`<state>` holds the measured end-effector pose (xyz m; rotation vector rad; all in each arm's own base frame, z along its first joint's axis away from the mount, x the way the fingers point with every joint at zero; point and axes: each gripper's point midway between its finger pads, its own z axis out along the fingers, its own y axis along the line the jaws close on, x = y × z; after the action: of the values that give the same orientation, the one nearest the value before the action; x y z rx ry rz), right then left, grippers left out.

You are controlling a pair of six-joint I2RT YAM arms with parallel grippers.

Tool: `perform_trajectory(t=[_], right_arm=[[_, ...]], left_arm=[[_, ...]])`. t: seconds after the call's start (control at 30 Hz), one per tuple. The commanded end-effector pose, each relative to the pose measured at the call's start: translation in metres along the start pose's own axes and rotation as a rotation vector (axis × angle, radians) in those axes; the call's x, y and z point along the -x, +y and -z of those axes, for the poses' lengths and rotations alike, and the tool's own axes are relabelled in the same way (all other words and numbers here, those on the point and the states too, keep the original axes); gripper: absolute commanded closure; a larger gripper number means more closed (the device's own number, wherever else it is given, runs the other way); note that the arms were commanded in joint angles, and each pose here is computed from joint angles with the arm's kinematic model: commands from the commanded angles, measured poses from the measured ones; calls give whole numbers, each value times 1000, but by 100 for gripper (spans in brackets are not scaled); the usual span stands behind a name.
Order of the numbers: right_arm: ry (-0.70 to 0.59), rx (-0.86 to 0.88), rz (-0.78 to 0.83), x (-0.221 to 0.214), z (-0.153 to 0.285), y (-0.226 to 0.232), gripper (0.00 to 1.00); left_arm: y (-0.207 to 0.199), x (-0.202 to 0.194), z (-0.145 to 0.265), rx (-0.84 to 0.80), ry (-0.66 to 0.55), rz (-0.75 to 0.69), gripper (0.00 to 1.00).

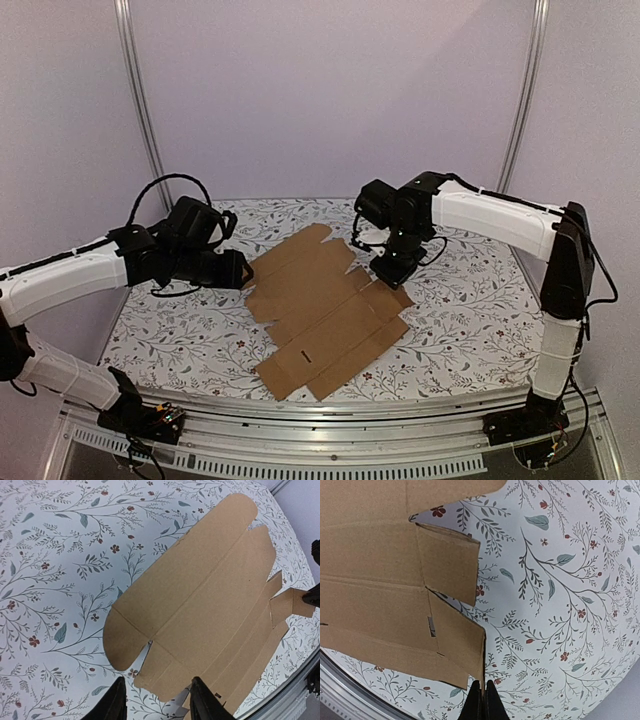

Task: Fold the paper box

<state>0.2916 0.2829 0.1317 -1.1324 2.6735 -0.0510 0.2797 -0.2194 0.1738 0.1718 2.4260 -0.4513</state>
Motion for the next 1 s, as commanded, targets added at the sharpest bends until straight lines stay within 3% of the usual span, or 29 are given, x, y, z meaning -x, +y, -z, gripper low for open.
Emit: perform_trajectory(t=[0.0, 0.17, 0.43, 0.77, 0.97], right_arm=[[181, -86, 239, -9, -12, -16, 100], [260, -266, 381, 4, -36, -36, 100], [204, -313, 440, 39, -46, -35, 100], [101, -322, 382, 52, -23, -37, 76], [-3, -307, 284, 51, 9, -38, 56]], left_arm=[[-9, -4, -4, -21, 37, -34, 58], [-12, -6, -9, -29, 48, -35, 58], [-17, -10, -24, -36, 78, -39, 58], [-26, -12, -39, -46, 110, -52, 58], [-29, -9, -45, -39, 114, -71, 57]])
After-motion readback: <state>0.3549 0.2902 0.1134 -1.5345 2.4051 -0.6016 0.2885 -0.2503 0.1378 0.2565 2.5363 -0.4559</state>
